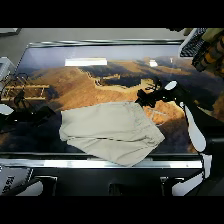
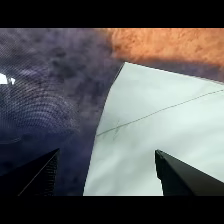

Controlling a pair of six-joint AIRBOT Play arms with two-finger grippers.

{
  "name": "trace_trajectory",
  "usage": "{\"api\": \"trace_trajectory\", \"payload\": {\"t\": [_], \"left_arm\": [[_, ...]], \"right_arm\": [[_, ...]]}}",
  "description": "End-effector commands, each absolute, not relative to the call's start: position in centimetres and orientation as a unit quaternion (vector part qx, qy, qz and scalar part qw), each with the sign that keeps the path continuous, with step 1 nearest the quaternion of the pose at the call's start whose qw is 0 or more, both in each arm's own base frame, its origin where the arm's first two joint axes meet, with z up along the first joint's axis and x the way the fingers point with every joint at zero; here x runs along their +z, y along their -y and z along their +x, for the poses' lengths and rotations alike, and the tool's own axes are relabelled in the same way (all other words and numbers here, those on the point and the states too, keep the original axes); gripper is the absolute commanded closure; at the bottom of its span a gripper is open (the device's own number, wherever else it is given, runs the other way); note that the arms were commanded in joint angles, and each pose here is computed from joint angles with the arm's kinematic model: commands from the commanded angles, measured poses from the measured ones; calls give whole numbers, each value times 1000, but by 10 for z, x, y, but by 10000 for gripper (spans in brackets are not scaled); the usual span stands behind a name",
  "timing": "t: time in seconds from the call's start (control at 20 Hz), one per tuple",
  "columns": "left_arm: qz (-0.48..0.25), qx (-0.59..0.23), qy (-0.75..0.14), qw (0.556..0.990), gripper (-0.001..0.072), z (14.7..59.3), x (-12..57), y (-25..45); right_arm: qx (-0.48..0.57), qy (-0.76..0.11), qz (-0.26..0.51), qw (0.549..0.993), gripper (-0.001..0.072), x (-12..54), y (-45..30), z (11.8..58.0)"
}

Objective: Fold the clothes and pants, and hang the long-sleeved shirts on hangers.

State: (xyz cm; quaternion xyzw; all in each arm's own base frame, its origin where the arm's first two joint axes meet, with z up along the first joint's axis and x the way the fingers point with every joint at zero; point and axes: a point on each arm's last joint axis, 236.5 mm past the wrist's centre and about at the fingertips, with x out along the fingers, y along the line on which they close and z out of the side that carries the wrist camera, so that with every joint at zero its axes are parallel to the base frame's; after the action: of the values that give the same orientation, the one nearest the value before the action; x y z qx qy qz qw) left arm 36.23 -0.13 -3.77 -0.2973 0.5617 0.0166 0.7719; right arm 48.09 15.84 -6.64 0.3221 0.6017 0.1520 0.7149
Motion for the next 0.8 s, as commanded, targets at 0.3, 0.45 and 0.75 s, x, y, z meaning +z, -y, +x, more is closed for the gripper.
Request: {"api": "trace_trajectory", "payload": {"t": [0.3, 0.45, 0.75], "left_arm": [[-355, -21, -563, 746, 22, 392, -98, 18], [-358, 4, -532, 767, 37, 409, -100, 5], [-367, -20, -520, 771, 40, 419, -100, 22]], "right_arm": [[166, -607, 312, 712, 676, -54, -163, 473], [170, -614, 311, 705, 676, -54, -165, 468], [172, -616, 311, 703, 676, -54, -166, 466]]}}
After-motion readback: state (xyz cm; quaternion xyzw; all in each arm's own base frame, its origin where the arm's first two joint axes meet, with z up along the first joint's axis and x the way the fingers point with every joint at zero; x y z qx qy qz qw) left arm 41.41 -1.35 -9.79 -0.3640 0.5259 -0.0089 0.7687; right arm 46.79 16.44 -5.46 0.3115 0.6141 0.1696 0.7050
